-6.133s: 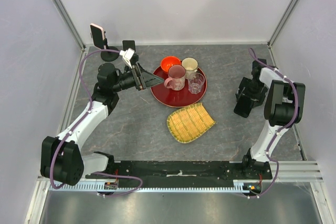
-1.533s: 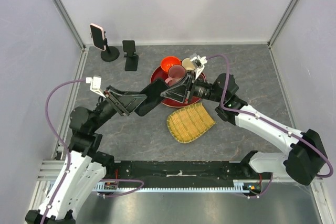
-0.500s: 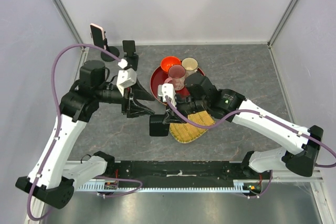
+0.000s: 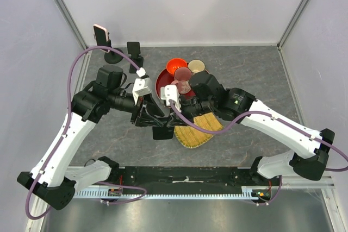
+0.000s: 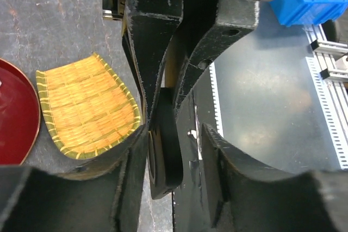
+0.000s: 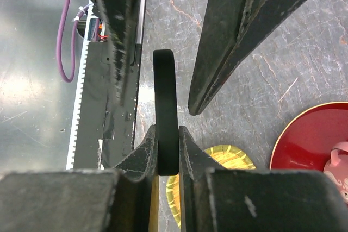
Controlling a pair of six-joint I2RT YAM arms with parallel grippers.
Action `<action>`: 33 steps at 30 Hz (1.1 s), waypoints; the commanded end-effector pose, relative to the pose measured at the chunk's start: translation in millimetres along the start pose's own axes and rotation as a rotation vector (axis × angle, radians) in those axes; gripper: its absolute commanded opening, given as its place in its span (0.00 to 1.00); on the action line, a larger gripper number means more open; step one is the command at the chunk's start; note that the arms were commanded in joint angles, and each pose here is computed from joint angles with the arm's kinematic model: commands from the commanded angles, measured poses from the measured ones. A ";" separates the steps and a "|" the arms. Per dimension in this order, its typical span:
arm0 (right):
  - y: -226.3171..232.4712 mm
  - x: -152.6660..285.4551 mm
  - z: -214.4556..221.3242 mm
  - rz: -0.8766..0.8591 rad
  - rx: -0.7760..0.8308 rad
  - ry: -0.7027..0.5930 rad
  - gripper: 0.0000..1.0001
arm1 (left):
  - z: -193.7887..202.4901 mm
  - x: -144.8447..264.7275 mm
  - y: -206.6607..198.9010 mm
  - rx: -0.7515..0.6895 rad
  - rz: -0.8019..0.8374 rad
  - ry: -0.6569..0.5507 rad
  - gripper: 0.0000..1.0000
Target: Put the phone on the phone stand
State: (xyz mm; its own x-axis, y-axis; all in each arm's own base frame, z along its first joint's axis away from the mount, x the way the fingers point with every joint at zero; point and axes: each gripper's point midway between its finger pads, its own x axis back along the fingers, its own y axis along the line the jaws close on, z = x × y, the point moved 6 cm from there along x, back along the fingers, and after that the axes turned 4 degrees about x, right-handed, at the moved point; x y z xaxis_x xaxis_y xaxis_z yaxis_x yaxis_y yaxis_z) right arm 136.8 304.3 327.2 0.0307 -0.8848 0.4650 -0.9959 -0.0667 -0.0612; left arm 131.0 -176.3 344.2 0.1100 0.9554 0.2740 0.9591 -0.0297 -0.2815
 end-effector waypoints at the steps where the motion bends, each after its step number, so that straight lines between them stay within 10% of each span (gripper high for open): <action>1: 0.3 9.9 -32.4 0.010 0.087 -0.087 0.00 | 0.1 1.5 -0.1 -0.054 -0.035 0.023 0.42; 14: 1.7 6.9 -39.1 0.018 0.102 -0.065 0.00 | 4.2 -0.1 0.1 -0.032 -0.079 0.082 0.43; 19: -1.3 3.9 -38.0 0.049 0.089 -0.041 0.00 | 1.9 4.2 0.3 -0.084 -0.137 0.087 0.08; 25: -19.7 13.6 -32.0 0.294 -0.023 -0.062 0.92 | -14.8 27.2 9.4 -0.208 -0.428 0.017 0.02; 33: -6.3 11.2 -5.5 0.220 -0.056 -0.159 0.98 | -19.5 21.0 -1.2 -0.243 -0.324 -0.031 0.02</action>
State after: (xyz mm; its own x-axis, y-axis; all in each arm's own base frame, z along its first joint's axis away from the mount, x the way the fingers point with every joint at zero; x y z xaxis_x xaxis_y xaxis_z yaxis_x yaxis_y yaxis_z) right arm 145.9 291.8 327.3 -0.2136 -0.8808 0.4226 -0.9767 0.1837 -0.1109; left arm 137.4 -151.9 351.6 -0.2530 0.8887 0.3824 0.9624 0.2717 0.0053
